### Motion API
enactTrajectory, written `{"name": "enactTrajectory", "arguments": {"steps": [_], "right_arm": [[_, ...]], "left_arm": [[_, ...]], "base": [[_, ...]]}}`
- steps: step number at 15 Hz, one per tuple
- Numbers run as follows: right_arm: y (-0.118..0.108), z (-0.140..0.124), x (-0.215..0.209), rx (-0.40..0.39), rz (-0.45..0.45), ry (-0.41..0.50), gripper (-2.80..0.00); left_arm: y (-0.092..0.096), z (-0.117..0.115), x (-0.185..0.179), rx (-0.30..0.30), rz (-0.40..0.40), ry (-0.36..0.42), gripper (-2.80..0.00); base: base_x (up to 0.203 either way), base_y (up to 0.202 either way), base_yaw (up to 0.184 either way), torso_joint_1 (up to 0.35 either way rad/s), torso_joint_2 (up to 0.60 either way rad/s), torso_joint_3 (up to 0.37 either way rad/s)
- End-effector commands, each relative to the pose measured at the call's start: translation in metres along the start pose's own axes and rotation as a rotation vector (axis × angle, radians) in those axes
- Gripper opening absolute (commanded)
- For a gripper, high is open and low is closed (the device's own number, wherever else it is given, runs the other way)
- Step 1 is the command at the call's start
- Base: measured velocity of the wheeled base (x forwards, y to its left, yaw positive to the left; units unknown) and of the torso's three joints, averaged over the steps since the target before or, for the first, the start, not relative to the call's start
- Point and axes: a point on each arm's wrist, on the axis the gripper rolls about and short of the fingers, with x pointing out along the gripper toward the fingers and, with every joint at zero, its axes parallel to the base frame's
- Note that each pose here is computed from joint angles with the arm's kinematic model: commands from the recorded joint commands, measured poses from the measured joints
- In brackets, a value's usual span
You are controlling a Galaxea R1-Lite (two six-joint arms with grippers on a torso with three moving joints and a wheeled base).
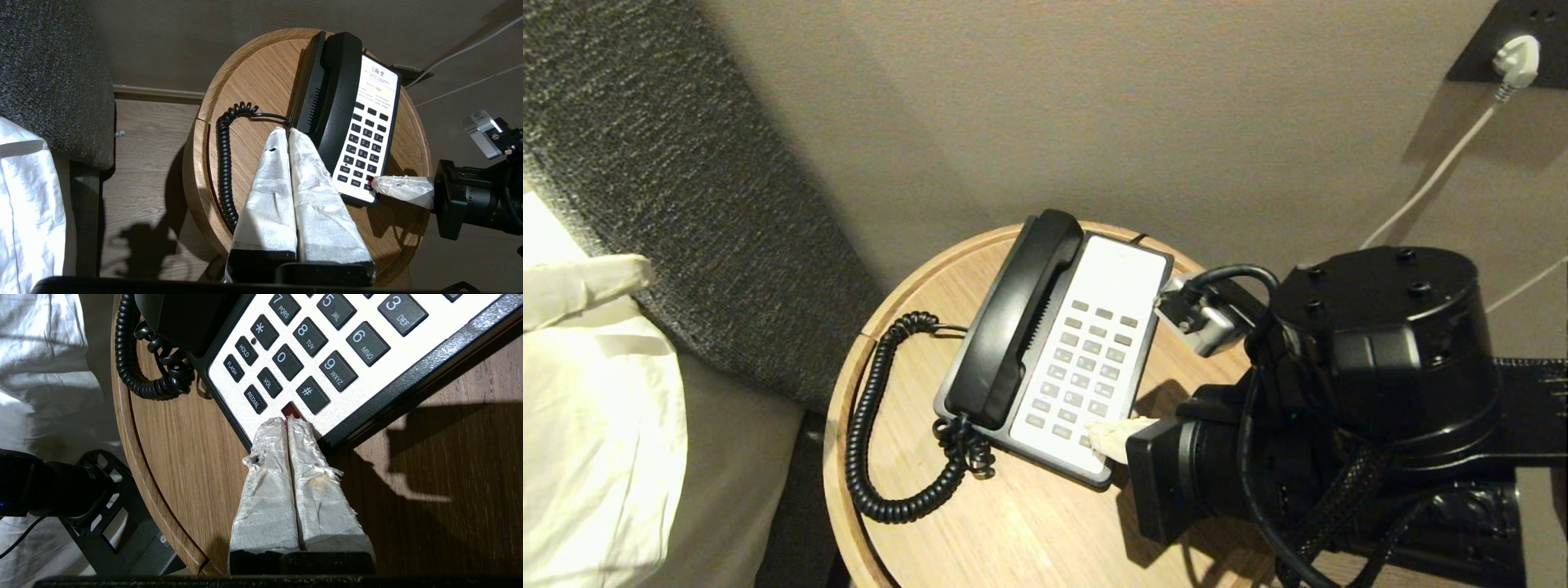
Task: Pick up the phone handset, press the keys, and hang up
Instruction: End the call using the dial pad
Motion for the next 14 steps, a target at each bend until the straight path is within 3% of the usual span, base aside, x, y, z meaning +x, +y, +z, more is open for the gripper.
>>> {"name": "enactTrajectory", "arguments": {"steps": [1,14], "right_arm": [[0.0009,0.0012,-0.0019,0.005,0.009,-0.007,-2.80],[0.0011,-0.0042,0.0036,-0.004,0.006,0.017,-2.80]], "left_arm": [[0.0009,-0.0018,-0.0002,-0.001,0.004,0.004,-2.80],[0.0028,-0.0024,-0.0030,-0.004,0.002,-0.001,-2.80]], "base": [[0.000,0.000,0.000,0.000,0.00,0.000],[0.000,0.000,0.000,0.000,0.00,0.000]]}}
